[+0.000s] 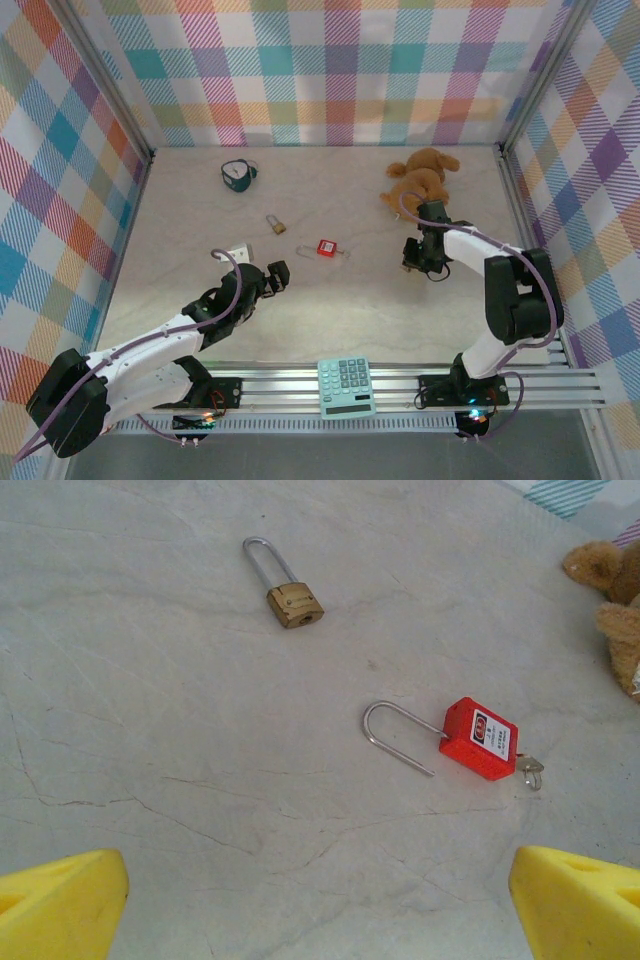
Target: Unlock with the key
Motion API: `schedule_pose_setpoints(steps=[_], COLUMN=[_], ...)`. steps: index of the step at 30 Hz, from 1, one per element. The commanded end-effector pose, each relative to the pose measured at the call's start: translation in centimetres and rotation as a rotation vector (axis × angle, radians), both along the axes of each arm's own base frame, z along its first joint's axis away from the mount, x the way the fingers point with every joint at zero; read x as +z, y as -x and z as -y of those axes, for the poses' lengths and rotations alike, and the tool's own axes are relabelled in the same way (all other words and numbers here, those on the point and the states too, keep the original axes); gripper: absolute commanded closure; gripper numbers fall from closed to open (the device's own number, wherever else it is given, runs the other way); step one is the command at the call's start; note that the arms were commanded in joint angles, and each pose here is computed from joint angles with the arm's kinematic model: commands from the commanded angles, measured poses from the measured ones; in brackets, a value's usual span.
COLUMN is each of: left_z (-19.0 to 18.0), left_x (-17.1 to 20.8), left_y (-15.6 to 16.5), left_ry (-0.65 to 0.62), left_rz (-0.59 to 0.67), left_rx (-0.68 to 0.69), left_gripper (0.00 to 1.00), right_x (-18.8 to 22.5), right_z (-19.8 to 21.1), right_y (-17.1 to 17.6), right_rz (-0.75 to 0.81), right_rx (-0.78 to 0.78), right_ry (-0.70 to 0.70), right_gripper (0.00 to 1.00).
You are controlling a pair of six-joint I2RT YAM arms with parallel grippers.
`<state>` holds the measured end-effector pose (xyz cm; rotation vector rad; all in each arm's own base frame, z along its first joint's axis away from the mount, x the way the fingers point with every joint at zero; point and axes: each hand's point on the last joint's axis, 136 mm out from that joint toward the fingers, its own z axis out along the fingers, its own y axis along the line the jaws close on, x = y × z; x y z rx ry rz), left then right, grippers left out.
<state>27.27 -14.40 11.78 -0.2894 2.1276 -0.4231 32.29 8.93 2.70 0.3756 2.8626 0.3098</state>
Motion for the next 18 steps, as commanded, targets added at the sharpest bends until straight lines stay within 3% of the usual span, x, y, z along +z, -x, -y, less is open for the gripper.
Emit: schedule_pose_setpoints(steps=[1,14,18], left_z=[-0.2,-0.1,-0.2], left_x=[1.1,0.7,0.4], left_y=[-0.4,-0.5,-0.5], left_ry=[0.009,0.006,0.003], left_rz=[0.025,0.025,0.023], left_rx=[0.009,0.009,0.011], left_gripper=[0.03,0.03,0.03], right_x=[-0.3,0.6,0.2], right_z=[0.2,0.6,0.7], right_y=[0.4,0.6,0.7], right_rz=[-0.041,-0.016,-0.027], right_rx=[-0.003,-0.003,0.002], right_ry=[0.007,0.056,0.071], right_gripper=[0.80,0.77,0.82])
